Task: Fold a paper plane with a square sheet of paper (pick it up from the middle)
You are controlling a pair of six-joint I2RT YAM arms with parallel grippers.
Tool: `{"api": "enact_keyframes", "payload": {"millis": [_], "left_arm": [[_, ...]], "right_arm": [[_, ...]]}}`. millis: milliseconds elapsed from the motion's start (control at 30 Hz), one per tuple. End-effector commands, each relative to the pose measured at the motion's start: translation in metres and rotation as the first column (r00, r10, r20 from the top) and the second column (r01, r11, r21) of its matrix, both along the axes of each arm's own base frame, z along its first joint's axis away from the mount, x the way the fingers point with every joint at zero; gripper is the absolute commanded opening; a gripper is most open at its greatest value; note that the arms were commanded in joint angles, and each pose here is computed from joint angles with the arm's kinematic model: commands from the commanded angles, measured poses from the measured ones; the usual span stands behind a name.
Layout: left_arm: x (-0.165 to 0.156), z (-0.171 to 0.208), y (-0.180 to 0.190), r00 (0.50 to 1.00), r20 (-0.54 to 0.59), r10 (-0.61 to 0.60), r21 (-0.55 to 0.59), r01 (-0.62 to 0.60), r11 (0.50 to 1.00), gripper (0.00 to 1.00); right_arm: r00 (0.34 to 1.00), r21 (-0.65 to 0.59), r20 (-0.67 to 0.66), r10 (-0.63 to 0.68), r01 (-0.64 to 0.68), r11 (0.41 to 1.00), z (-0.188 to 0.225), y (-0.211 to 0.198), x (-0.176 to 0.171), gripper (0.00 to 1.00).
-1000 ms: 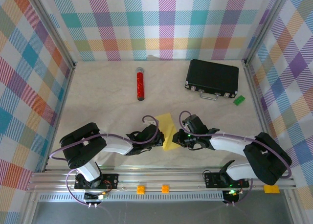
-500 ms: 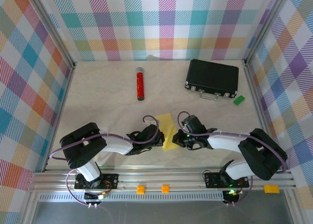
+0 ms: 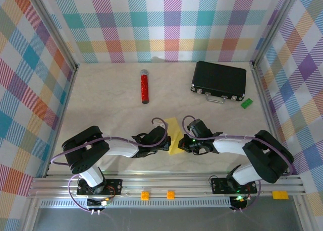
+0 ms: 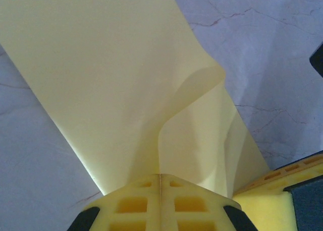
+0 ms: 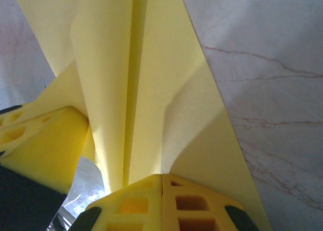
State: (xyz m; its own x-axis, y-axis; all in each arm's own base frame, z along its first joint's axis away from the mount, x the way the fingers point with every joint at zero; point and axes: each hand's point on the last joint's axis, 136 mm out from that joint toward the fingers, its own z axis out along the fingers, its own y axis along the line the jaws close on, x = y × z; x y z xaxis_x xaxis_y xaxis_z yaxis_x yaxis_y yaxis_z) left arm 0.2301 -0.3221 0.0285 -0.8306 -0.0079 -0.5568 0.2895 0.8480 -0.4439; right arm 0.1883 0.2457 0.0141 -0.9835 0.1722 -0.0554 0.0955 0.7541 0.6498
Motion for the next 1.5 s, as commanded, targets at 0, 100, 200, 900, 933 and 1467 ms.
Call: {"api": "enact_keyframes", "payload": {"millis": [0, 100, 200, 900, 933, 1467], "left_arm": [[0.000, -0.007, 0.002, 1.000, 0.007, -0.029, 0.062, 0.029, 0.998, 0.03], [-0.001, -0.010, 0.003, 0.999, 0.008, -0.035, 0.070, 0.034, 0.997, 0.03], [-0.001, -0.014, 0.003, 0.999, 0.006, -0.046, 0.091, 0.045, 0.995, 0.03], [-0.002, -0.005, -0.005, 0.994, 0.034, -0.104, 0.039, 0.102, 0.994, 0.04], [-0.002, -0.006, -0.004, 0.994, 0.034, -0.100, 0.045, 0.098, 0.994, 0.04], [0.003, -0.011, 0.011, 0.996, 0.049, -0.069, 0.071, 0.065, 0.995, 0.04]], "right_arm": [[0.999, -0.096, -0.049, -0.010, 0.005, 0.995, -0.024, -0.020, -0.014, 0.04], [0.999, -0.096, -0.048, -0.009, 0.005, 0.995, -0.024, -0.020, -0.014, 0.04], [0.999, -0.095, -0.046, -0.010, 0.005, 0.995, -0.024, -0.020, -0.013, 0.04], [0.998, -0.098, -0.055, -0.008, 0.002, 0.995, -0.025, -0.020, -0.015, 0.04], [0.998, -0.100, -0.056, -0.009, 0.003, 0.995, -0.026, -0.021, -0.015, 0.04], [0.998, -0.098, -0.056, -0.005, 0.000, 0.995, -0.025, -0.022, -0.017, 0.04]]}}
